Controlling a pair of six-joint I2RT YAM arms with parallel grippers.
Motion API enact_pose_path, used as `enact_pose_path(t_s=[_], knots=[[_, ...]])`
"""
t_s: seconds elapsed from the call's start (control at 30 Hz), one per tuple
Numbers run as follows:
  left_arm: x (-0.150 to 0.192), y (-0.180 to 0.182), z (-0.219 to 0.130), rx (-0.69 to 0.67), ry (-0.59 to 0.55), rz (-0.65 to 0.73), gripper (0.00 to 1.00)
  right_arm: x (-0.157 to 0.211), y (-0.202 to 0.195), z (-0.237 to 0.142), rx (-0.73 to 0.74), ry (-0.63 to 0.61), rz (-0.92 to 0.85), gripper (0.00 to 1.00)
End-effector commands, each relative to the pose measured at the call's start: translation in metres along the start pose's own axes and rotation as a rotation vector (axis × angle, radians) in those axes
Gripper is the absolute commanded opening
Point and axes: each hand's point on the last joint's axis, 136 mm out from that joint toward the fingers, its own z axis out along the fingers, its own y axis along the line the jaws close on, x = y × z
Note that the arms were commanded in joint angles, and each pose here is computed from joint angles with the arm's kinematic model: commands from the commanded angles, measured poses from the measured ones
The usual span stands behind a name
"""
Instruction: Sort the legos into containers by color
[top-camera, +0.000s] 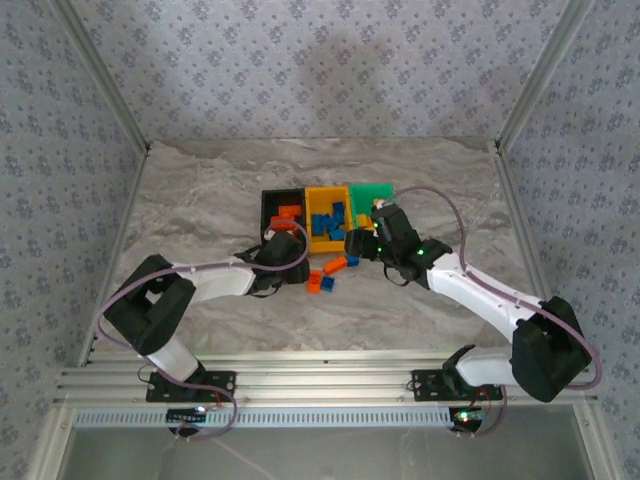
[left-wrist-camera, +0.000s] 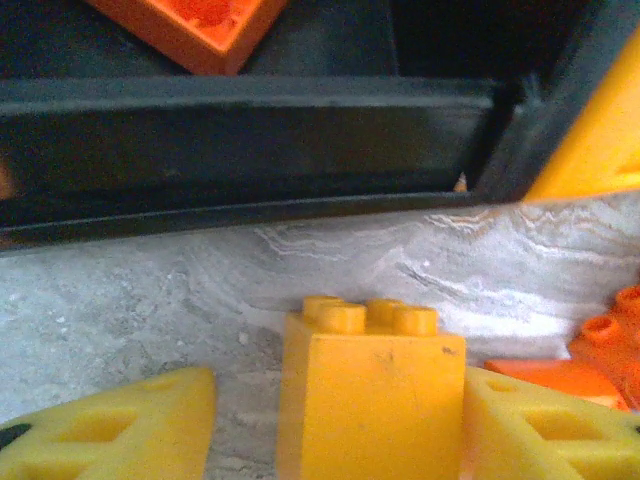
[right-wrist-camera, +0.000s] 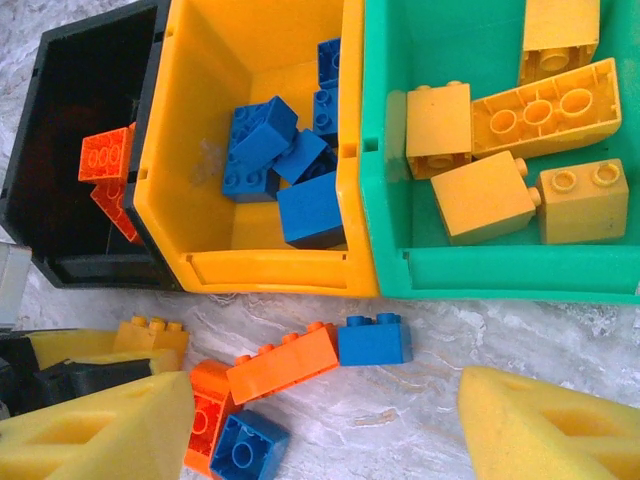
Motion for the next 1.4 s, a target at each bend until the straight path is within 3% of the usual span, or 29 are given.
enact_pose_path(t_s=[0.0, 0.23, 0.37, 0.7, 1.03, 1.37], knots=[[0.002, -0.008, 0.001, 0.043, 0.010, -0.006, 0.53, -0.003, -0.006, -0.006, 0.013, -0.025, 0.017, 0.72], [0.008, -0.002, -0.015, 0.040, 0.009, -0.004, 0.40, -0.002, -0.008, -0.005, 0.014, -0.021, 0.030, 0.72], [0.008, -0.011, -0.038, 0.067, 0.000, 0.021, 0.39, 0.001, -0.013, -0.007, 0.025, -0.021, 0.037, 0.73], [-0.039, -0.096, -0.096, 0.229, -0.092, 0.168, 0.39, 0.031, -0.064, -0.026, 0.165, -0.022, 0.123, 0.73], [-0.103, -0.216, -0.058, 0.388, -0.096, 0.270, 0.36, 0.060, -0.104, -0.054, 0.243, -0.034, 0.190, 0.73], [-0.141, -0.242, 0.008, 0.349, -0.067, 0.268, 0.37, 0.068, -0.107, -0.055, 0.225, -0.036, 0.208, 0.73]])
